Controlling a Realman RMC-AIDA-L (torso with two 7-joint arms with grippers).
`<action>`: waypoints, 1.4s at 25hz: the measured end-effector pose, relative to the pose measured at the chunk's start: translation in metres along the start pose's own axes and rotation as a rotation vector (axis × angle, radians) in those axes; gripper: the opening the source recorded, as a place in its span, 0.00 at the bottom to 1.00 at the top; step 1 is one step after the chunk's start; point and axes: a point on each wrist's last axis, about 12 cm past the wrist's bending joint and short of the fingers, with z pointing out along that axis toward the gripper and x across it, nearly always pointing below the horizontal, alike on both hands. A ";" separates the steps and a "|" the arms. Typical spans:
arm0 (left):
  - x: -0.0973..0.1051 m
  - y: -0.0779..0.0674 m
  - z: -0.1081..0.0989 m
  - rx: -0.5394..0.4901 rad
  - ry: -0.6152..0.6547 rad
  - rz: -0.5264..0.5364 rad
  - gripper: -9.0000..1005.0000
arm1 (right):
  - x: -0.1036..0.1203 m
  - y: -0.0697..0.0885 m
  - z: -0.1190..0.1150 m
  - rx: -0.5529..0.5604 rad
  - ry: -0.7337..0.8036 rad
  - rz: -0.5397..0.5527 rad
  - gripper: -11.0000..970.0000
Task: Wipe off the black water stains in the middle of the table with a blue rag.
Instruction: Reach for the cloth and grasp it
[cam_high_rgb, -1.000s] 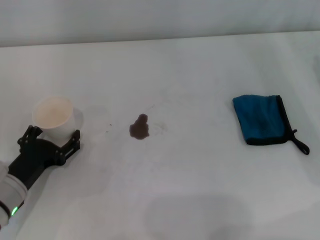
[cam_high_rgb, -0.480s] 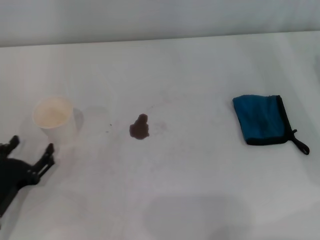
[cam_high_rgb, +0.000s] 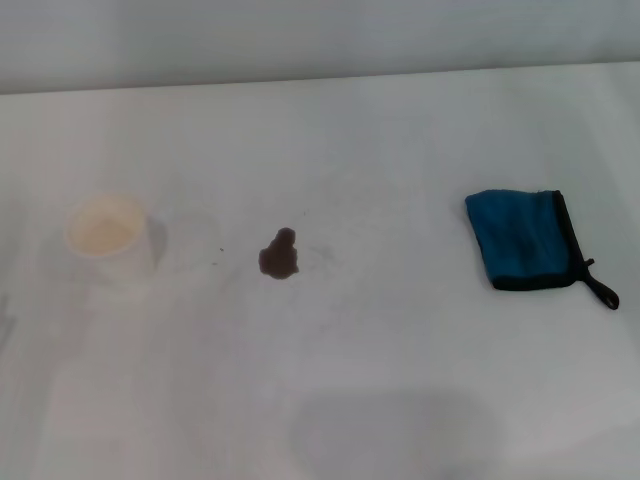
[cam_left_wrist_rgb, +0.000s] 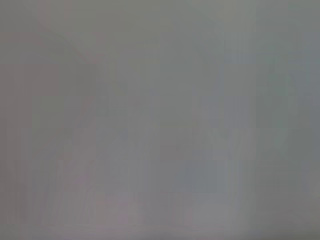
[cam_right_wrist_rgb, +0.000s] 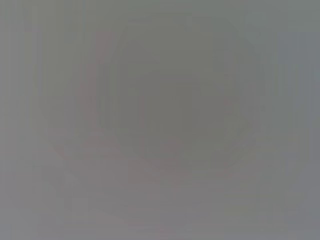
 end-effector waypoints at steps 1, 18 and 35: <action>-0.001 0.002 0.000 -0.013 -0.009 0.001 0.89 | -0.003 -0.006 0.000 0.015 0.022 0.052 0.64; -0.037 0.034 0.049 -0.131 -0.187 0.091 0.89 | -0.099 -0.007 0.051 -0.240 0.722 0.290 0.64; -0.052 0.034 0.068 -0.123 -0.254 0.159 0.89 | -0.069 0.149 0.085 -0.299 1.333 -0.255 0.65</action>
